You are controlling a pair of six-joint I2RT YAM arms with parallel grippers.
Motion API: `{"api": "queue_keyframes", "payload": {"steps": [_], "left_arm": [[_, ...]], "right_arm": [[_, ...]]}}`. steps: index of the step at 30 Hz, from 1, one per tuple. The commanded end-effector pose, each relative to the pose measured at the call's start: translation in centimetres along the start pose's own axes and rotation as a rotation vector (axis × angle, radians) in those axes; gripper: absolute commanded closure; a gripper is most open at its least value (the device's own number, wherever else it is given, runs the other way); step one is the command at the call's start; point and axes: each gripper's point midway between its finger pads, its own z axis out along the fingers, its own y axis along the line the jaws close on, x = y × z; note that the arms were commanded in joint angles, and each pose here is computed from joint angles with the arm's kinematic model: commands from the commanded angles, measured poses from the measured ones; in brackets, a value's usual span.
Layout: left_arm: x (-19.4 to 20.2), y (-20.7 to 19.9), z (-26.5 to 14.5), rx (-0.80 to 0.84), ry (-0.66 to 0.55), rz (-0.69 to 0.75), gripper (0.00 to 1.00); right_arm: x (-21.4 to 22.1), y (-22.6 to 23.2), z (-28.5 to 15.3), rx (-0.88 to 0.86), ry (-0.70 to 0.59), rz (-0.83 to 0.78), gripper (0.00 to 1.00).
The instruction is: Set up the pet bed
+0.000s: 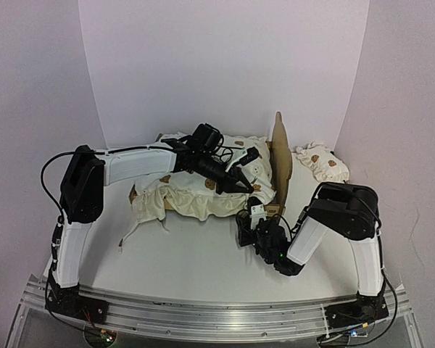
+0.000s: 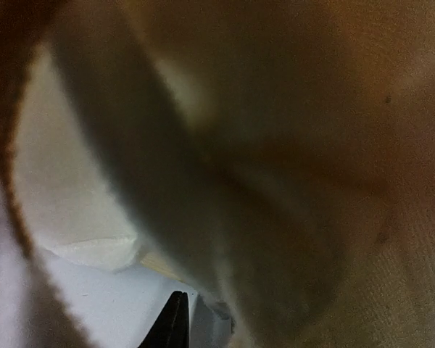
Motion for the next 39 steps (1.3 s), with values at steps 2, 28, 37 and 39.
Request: {"api": "queue_keyframes", "payload": {"steps": [2, 28, 37, 39], "left_arm": [[-2.0, -0.2, -0.9, 0.002, -0.057, 0.03, 1.0], [-0.3, 0.6, -0.9, -0.013, -0.029, 0.034, 1.0], [6.5, -2.8, 0.6, 0.116, 0.074, 0.057, 1.0], [8.0, -3.5, 1.1, 0.137, 0.102, 0.074, 0.99]], "right_arm": [[-2.5, -2.0, 1.4, 0.088, -0.091, 0.088, 0.79], [-1.2, -1.0, -8.6, -0.236, 0.183, 0.153, 1.0], [-0.2, -0.3, -16.9, -0.376, 0.602, 0.103, 1.0], [-0.4, -0.1, -17.9, -0.382, 0.673, 0.102, 1.0]]}}
